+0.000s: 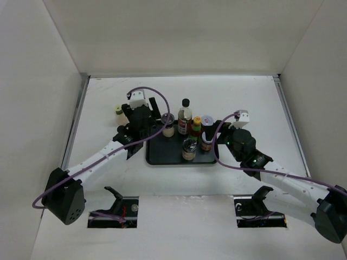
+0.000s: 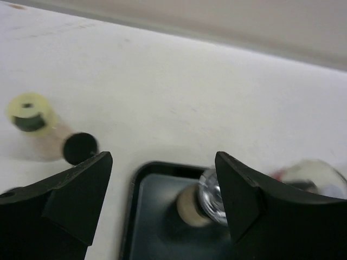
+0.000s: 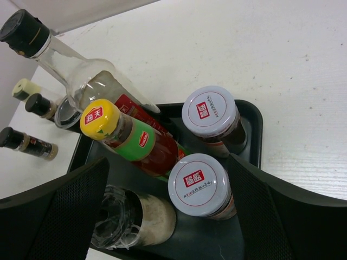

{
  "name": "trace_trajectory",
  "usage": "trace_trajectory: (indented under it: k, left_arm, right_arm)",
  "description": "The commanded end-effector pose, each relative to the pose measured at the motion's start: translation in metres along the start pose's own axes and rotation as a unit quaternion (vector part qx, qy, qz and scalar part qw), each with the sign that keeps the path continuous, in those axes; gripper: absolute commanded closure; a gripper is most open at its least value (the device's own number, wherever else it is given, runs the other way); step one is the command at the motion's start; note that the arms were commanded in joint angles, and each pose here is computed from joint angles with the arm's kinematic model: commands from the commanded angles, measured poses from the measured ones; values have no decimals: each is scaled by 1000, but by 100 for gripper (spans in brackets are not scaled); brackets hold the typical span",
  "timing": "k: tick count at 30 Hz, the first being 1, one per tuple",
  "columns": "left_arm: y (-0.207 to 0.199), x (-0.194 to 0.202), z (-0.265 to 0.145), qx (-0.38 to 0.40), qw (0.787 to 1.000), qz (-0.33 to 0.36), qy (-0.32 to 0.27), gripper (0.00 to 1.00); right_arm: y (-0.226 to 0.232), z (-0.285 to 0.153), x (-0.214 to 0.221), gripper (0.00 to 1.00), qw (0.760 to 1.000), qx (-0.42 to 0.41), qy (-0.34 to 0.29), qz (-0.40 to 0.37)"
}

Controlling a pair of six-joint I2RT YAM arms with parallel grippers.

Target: Organize the condiment bottles

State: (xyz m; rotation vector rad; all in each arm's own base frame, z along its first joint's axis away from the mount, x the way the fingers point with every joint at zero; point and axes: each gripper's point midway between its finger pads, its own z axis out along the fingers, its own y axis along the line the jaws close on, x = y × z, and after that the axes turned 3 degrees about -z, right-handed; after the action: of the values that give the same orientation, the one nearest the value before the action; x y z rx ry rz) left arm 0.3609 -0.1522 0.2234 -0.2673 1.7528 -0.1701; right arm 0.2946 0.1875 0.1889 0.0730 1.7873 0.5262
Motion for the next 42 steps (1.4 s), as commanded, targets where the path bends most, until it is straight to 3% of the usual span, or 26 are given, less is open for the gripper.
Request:
trace_trajectory:
  k: [1, 8, 21, 35, 42]
  left_arm:
    - [41, -38, 16, -90, 994, -26, -48, 25]
    - [106, -55, 53, -182, 981, -58, -25, 24]
    - [146, -8, 89, -221, 973, -45, 58, 21]
    - [171, 20, 110, -250, 964, -42, 77, 34]
    - [174, 19, 113, -248, 965, -44, 72, 51]
  right_arm:
    - [10, 3, -9, 9, 1000, -19, -19, 14]
    - [11, -1, -15, 25, 999, -23, -27, 16]
    - [11, 0, -13, 17, 999, -22, -25, 16]
    - [13, 0, -12, 16, 999, -23, -24, 13]
    - [12, 2, -11, 16, 999, -20, -22, 11]
